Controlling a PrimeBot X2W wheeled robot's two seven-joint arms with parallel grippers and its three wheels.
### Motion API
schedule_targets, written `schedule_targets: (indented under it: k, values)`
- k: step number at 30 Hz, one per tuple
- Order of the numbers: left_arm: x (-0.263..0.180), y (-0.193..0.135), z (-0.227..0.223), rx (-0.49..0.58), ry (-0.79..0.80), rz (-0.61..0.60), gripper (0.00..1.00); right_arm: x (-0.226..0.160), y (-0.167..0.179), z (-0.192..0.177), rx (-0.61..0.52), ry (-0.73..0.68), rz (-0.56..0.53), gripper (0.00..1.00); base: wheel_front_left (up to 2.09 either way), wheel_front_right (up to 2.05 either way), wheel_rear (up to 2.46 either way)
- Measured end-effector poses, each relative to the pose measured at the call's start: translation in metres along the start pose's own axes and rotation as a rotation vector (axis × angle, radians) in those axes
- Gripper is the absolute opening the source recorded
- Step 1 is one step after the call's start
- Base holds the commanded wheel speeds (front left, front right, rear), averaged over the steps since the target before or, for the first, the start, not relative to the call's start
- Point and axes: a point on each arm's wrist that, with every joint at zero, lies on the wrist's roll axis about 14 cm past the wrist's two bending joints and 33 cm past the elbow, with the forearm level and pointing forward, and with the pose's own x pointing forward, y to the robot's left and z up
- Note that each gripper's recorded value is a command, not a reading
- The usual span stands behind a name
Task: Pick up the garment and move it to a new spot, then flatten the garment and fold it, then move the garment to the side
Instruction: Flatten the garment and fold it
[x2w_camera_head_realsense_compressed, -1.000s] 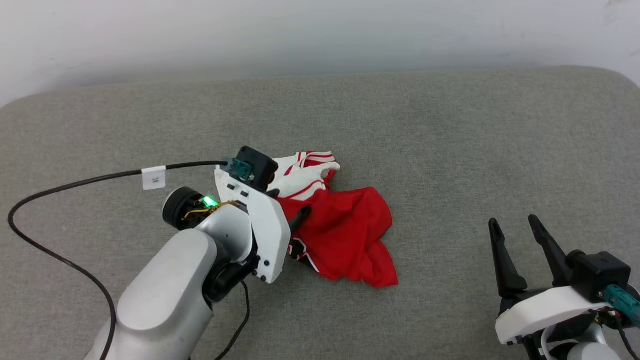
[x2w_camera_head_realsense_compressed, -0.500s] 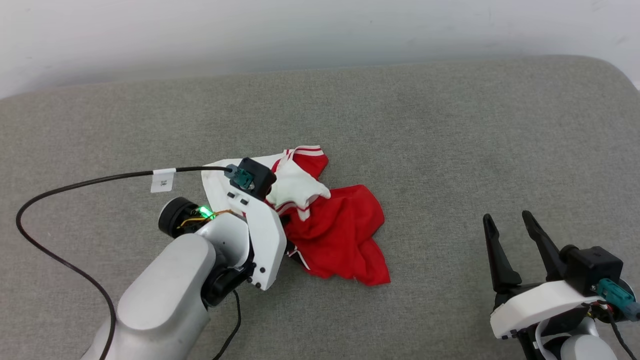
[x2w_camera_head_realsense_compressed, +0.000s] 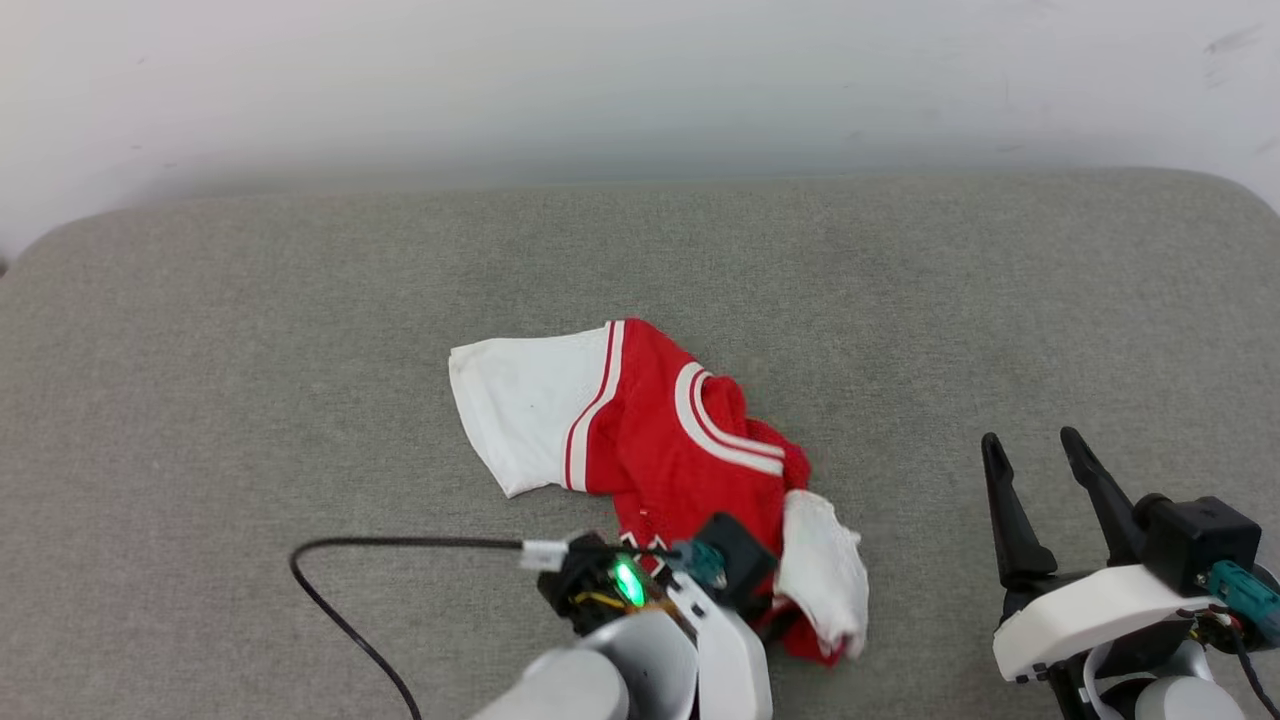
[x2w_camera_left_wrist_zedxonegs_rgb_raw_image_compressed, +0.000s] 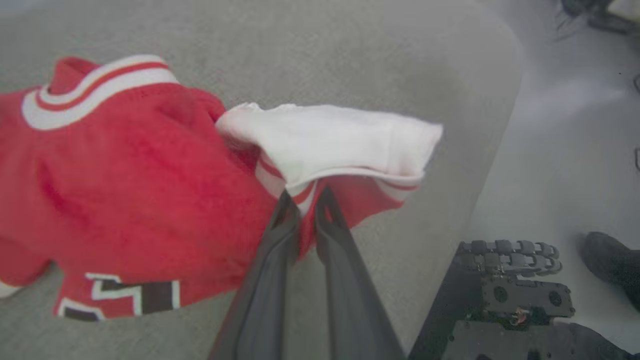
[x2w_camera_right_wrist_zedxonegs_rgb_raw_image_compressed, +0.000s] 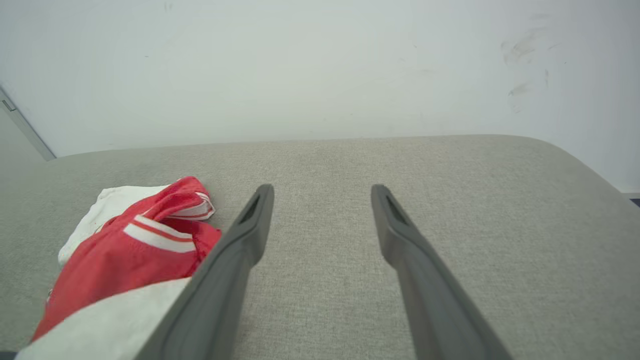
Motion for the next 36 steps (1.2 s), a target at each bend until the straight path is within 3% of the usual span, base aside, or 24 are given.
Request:
schedule_targets:
  k: [7, 8, 9, 15, 23, 36]
  values:
    - [0.010, -0.029, -0.073, -0.070, 0.192, -0.069, 0.00, 0.003, 0.001, -0.002, -0.003, 0.011, 0.003, 1.00, 0.00, 0.00, 0.00]
    - [0.011, -0.029, -0.076, -0.078, 0.195, -0.069, 0.36, 0.003, 0.000, -0.003, -0.003, 0.013, 0.001, 1.00, 0.00, 0.00, 0.00]
    - [0.012, -0.029, -0.076, -0.082, 0.180, -0.066, 1.00, 0.003, 0.000, -0.003, -0.004, 0.013, 0.000, 1.00, 0.00, 0.00, 0.00]
    - [0.012, -0.014, -0.020, -0.030, -0.101, 0.006, 1.00, -0.002, -0.002, 0.000, -0.011, 0.008, -0.006, 1.00, 0.00, 0.00, 0.00]
    - [-0.024, 0.002, 0.043, 0.044, -0.423, 0.144, 1.00, -0.012, 0.006, 0.012, -0.012, -0.022, 0.017, 1.00, 0.00, 0.00, 0.00]
    - [-0.125, 0.114, 0.055, -0.078, -0.640, 0.659, 1.00, -0.021, 0.007, 0.021, -0.016, -0.042, 0.016, 1.00, 0.00, 0.00, 0.00]
